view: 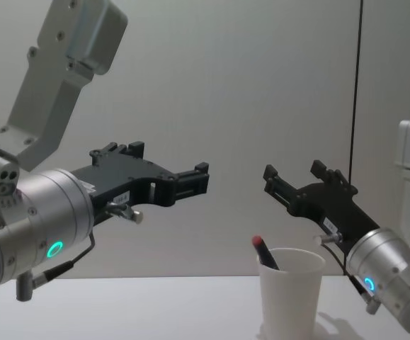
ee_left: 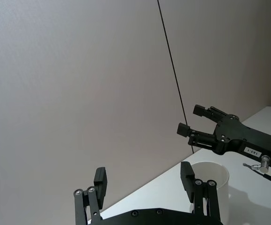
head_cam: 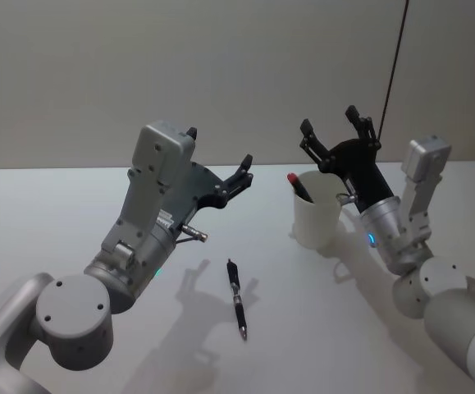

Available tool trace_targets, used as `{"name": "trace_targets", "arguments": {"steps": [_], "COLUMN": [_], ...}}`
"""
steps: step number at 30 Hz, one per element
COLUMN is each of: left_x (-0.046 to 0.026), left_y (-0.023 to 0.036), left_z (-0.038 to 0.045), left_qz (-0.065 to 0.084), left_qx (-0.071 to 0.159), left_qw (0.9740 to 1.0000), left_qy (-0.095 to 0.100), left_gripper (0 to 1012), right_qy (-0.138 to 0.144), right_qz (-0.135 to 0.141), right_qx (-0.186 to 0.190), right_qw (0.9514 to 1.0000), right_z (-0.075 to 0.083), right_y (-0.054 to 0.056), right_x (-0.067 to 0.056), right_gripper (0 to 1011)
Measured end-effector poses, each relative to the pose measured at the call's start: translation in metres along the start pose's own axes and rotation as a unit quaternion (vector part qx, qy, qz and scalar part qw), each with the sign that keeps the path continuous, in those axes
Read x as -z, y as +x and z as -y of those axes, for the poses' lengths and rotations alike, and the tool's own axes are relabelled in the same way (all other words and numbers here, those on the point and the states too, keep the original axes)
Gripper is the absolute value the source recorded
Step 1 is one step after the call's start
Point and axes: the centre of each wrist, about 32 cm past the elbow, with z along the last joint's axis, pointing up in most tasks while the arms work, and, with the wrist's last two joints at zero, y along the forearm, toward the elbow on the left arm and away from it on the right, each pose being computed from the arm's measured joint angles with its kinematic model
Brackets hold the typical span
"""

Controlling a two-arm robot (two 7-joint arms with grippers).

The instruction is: Place the pen into the pen holder.

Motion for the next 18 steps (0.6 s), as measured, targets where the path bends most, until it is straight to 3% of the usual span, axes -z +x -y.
{"name": "trace_targets", "arguments": {"steps": [3, 9, 18], "left_x": [0.0, 0.0, 0.0], "left_y": [0.0, 0.0, 0.0], "left_z": [0.0, 0.0, 0.0], "left_qz": [0.0, 0.0, 0.0], "left_qx": [0.0, 0.0, 0.0], "left_qw": [1.0, 1.0, 1.0], "left_qy": [0.0, 0.0, 0.0], "left_gripper": [999, 1000, 1000], "right_qy": [0.0, -0.006, -0.042], "right_qz": [0.001, -0.001, -0.02], "right_qx": [0.0, 0.001, 0.012], "right_qw": [1.0, 1.0, 0.9989], "right_z": [0.0, -0.002, -0.002], "right_y": [0.001, 0.006, 0.015], "right_x": [0.0, -0.003, -0.016], "right_gripper": [998, 1002, 1001]}}
